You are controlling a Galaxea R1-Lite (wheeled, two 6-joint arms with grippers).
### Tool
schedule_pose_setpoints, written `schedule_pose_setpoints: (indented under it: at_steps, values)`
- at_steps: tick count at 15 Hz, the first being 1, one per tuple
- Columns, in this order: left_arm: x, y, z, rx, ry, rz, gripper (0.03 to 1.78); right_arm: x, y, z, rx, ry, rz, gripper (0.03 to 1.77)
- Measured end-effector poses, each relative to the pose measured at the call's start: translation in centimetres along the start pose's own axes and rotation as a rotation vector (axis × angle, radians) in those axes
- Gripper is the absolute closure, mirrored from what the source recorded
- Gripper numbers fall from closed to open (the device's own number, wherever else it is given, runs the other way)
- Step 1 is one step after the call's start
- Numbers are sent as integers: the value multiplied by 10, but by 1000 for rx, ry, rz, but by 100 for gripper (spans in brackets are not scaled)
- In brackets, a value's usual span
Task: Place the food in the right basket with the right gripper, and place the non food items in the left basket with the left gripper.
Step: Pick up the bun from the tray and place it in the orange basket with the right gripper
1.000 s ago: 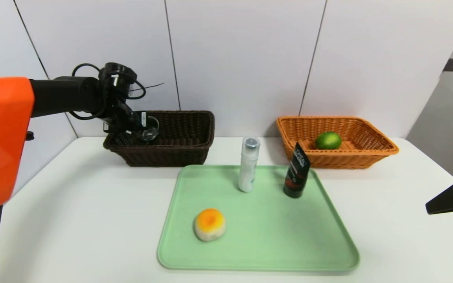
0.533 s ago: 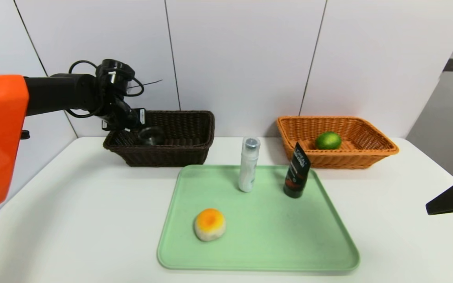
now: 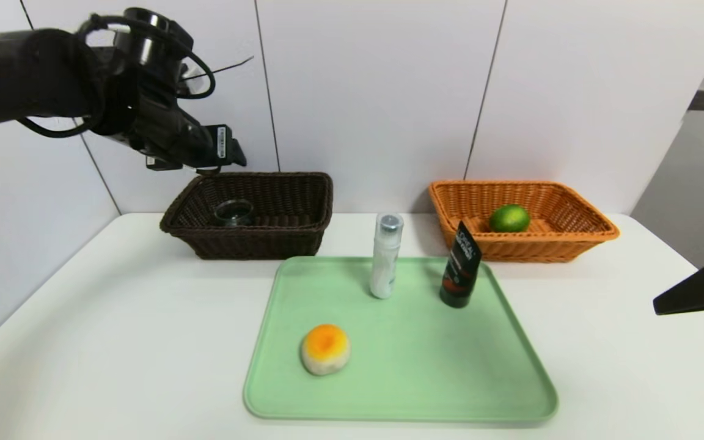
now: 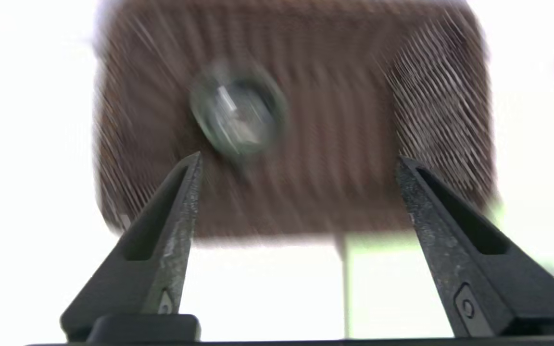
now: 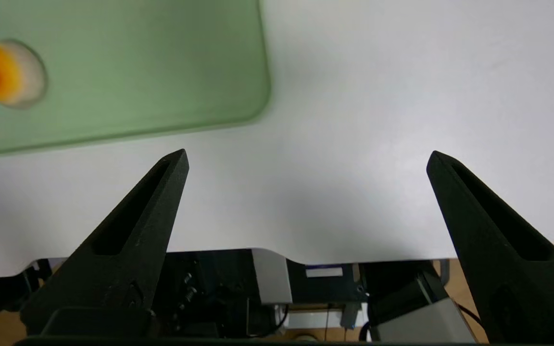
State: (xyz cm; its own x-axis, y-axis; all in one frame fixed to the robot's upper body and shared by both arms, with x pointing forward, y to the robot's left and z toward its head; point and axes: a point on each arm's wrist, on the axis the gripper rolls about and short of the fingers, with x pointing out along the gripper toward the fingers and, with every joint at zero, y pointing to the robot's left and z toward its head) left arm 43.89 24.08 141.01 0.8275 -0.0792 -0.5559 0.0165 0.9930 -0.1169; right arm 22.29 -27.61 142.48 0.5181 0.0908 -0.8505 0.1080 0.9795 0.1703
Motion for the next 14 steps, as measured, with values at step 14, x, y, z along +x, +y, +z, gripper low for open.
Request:
schedule_pose_setpoints:
  at_steps: [14]
  values:
    - [-192,51,-142,37,23,-164,16,72,169,13,214,148,200,9]
